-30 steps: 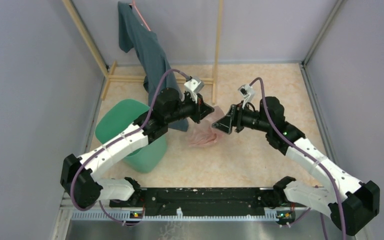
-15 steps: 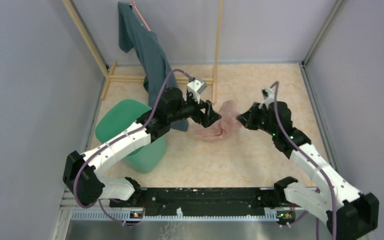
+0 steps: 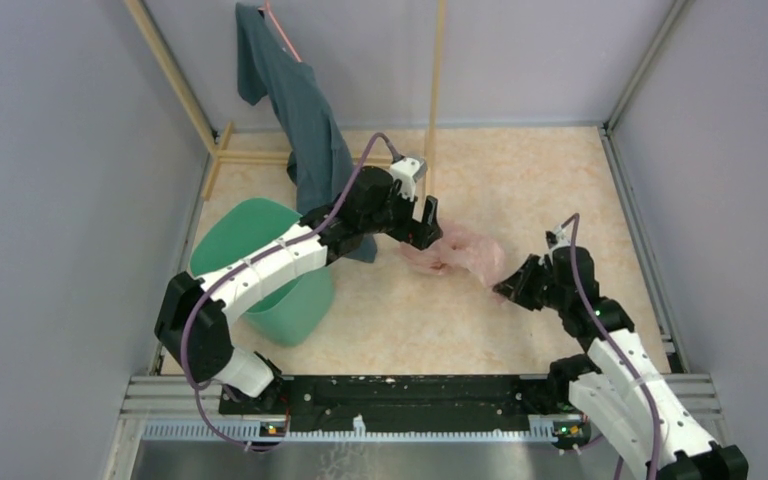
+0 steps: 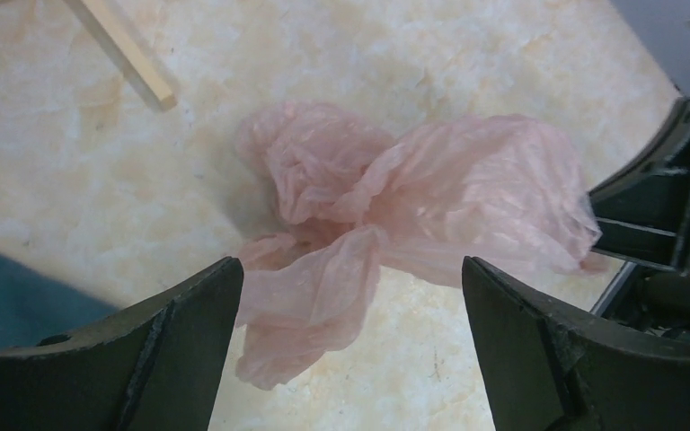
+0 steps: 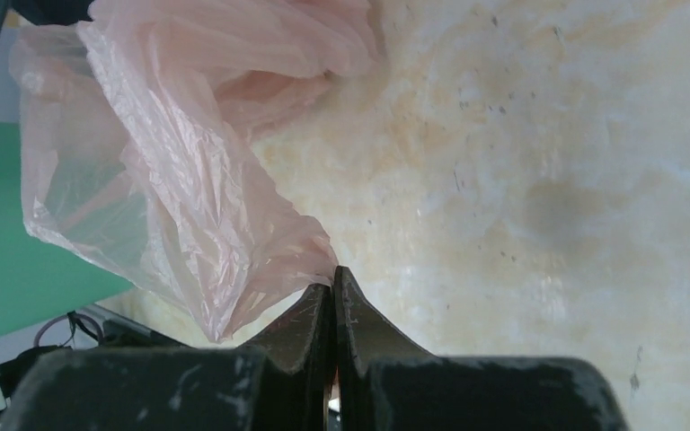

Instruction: Put the trash bags into the trash bin

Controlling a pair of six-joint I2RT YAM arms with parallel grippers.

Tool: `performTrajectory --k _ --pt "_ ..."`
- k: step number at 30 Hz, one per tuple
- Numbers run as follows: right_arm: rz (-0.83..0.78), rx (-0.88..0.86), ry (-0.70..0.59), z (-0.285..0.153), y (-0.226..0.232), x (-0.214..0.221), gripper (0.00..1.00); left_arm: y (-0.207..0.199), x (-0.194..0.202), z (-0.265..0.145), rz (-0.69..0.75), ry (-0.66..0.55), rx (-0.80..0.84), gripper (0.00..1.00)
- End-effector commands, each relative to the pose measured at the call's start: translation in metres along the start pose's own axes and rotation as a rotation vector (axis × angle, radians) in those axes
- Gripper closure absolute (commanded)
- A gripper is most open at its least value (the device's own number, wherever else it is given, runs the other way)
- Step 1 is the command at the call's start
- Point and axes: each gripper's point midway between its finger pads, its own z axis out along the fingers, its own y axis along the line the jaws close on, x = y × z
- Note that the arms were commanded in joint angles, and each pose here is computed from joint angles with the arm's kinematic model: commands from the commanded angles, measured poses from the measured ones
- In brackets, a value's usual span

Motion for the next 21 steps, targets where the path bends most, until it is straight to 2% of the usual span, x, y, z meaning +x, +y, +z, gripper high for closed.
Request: performTrajectory --k 1,4,9,11,17,21 --pt "0.202 0.165 0.018 -0.009 -0.035 0.025 1.0 0.01 -0.012 -0.001 -0.011 -0.009 -0.077 0.02" --pt "0.313 0.227 0.018 -0.005 -0.054 0.042 1.0 0.01 -0.012 -0.002 -0.01 -0.015 -0.08 0.02" --pt "0.343 0.288 -0.006 -0.001 -0.068 0.043 1.0 0.015 -0.001 0.006 -0.023 0.014 -0.09 0.02" --pt "0.327 0.333 -0.024 -0.002 -0.074 0.038 1.0 0.016 0.004 0.01 -0.032 0.034 -0.091 0.02" --pt "0.254 0.321 -0.058 0.007 -0.065 0.012 1.0 0.007 0.02 0.023 -0.079 0.09 -0.027 0.02" --pt "0.202 0.391 -0.132 0.005 -0.072 -0.01 1.0 0.007 0.035 0.032 -0.094 0.146 -0.02 0.02"
